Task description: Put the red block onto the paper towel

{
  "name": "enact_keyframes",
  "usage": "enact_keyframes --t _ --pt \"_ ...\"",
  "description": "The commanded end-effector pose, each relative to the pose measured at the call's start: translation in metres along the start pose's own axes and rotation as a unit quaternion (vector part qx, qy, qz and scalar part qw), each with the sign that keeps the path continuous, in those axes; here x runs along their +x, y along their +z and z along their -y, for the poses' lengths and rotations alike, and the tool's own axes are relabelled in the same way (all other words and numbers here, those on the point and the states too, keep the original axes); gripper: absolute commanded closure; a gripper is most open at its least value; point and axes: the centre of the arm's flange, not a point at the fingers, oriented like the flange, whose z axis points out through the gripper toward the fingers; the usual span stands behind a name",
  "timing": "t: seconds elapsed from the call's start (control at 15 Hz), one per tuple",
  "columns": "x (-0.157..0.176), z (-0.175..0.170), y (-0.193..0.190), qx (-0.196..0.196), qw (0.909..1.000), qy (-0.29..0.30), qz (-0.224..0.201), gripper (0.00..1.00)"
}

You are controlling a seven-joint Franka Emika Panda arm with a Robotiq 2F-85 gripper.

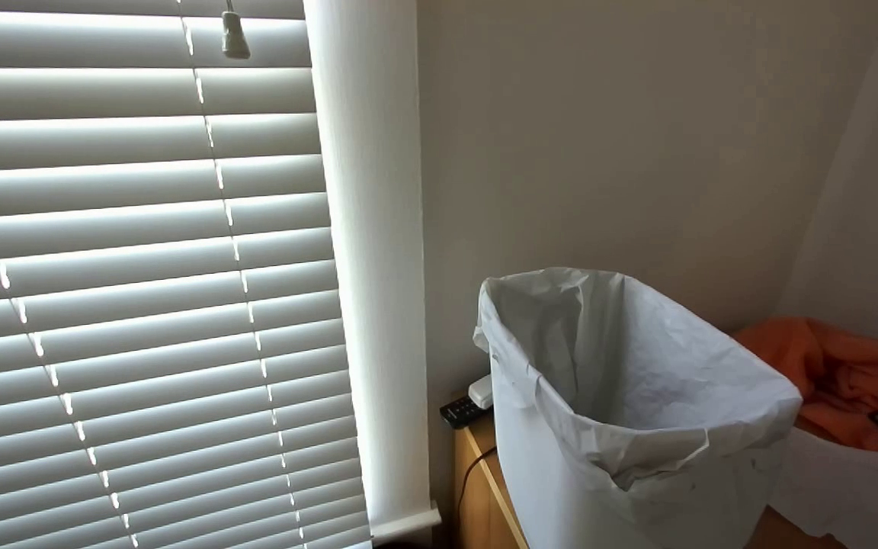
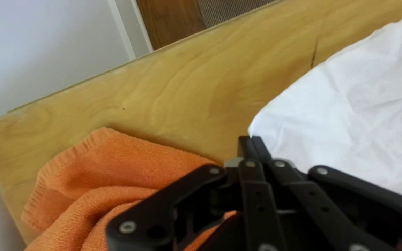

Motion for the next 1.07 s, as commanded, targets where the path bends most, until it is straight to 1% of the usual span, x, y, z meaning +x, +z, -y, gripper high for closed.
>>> enact_keyframes --t 0.0,1.0 --pt "-0.017 -0.003 -0.006 -0.019 0.9995 -0.017 0.019 1.0" --pt "-0.033 -0.001 0.001 -0.041 0.9966 -0.047 0.054 1.0"
